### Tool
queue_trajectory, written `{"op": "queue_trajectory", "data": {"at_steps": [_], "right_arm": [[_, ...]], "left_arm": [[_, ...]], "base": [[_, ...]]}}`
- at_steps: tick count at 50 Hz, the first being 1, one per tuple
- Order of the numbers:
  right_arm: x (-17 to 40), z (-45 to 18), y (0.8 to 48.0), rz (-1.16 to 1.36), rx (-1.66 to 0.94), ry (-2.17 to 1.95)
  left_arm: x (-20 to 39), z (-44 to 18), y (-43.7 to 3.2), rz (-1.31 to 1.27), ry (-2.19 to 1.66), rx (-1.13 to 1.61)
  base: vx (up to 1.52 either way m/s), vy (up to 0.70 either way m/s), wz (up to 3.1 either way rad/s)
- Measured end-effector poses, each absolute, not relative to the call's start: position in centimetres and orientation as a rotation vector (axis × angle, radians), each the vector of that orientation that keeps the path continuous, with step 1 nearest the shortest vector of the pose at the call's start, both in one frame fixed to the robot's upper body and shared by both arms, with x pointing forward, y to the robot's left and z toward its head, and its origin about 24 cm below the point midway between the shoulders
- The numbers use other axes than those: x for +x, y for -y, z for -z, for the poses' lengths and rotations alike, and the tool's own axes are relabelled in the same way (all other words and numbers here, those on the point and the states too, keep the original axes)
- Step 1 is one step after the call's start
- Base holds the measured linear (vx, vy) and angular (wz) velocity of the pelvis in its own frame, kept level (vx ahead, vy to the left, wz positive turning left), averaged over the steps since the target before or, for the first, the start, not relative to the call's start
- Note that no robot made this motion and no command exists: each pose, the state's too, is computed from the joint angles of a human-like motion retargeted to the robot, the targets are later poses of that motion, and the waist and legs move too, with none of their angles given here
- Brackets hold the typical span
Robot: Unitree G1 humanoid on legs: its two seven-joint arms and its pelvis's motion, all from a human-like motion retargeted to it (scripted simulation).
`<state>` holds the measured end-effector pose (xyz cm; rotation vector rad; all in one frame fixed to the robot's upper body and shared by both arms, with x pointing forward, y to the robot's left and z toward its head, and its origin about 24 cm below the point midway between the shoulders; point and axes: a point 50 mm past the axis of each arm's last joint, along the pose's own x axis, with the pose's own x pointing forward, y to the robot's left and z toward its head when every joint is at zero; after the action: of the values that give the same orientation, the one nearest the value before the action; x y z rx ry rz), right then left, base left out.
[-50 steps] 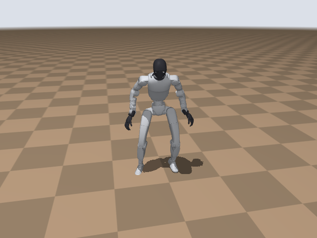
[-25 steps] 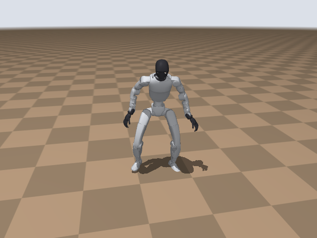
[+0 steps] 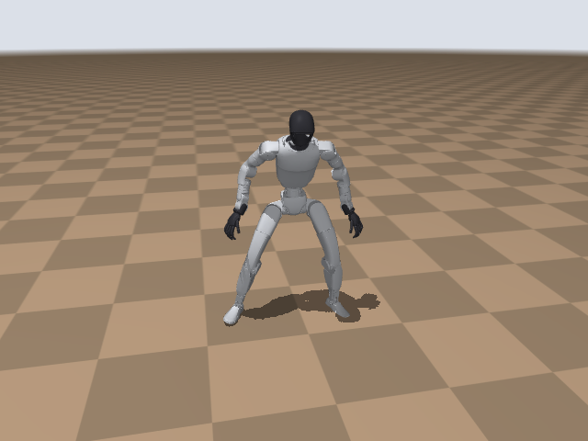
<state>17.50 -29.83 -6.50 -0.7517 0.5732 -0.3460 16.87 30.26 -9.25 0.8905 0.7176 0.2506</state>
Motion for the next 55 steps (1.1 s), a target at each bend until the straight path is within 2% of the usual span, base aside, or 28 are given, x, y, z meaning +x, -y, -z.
{"op": "queue_trajectory", "data": {"at_steps": [5, 10, 15, 20, 25, 30, 35, 40, 49, 55], "right_arm": [[15.1, 8.4, 30.4, 0.323, -0.8, -0.709], [17.1, 8.6, 29.3, 0.212, -0.891, -0.709], [20.3, 7.6, 27.3, 0.117, -0.924, -0.561], [21.1, 6.7, 28.0, 0.222, -0.868, -0.522], [17.5, 7.7, 29.6, 0.284, -0.785, -0.639], [12.7, 10.0, 30.5, 0.282, -0.728, -0.845], [12.8, 10.4, 30.2, 0.229, -0.716, -0.84], [15.6, 10.4, 29.7, 0.23, -0.762, -0.848], [23.0, 7.1, 27.3, 0.214, -0.947, -0.531], [22.5, 7.1, 27.3, 0.218, -0.87, -0.558]], "left_arm": [[18.3, 9.6, -28.0, -0.387, -0.699, 0.656], [15.0, 11.8, -26.9, -0.421, -0.832, 0.516], [11.6, 12.9, -27.6, -0.152, -0.9, 0.817], [11.0, 12.5, -29.3, -0.011, -0.888, 1.064], [13.7, 11.3, -30.6, -0.132, -0.876, 1.012], [20.3, 7.9, -30.7, -0.251, -0.693, 0.911], [23.1, 6.3, -28.3, -0.264, -0.545, 0.723], [20.4, 8.4, -26.7, -0.253, -0.614, 0.69], [13.1, 12.0, -27.1, 0.032, -0.703, 1.21], [11.7, 12.5, -29.3, -0.039, -0.898, 1.053]], "base": [[-0.05, 0.52, 0.25], [-0.05, 0.39, -0.21], [-0.06, 0.41, -0.51], [-0.12, 0.51, -0.58], [-0.09, 0.62, 0.12], [-0.1, 0.59, 0.57], [-0.08, 0.47, 0.14], [-0.1, 0.38, 0.06], [-0.11, 0.45, -0.53], [-0.16, 0.58, -0.13]]}}
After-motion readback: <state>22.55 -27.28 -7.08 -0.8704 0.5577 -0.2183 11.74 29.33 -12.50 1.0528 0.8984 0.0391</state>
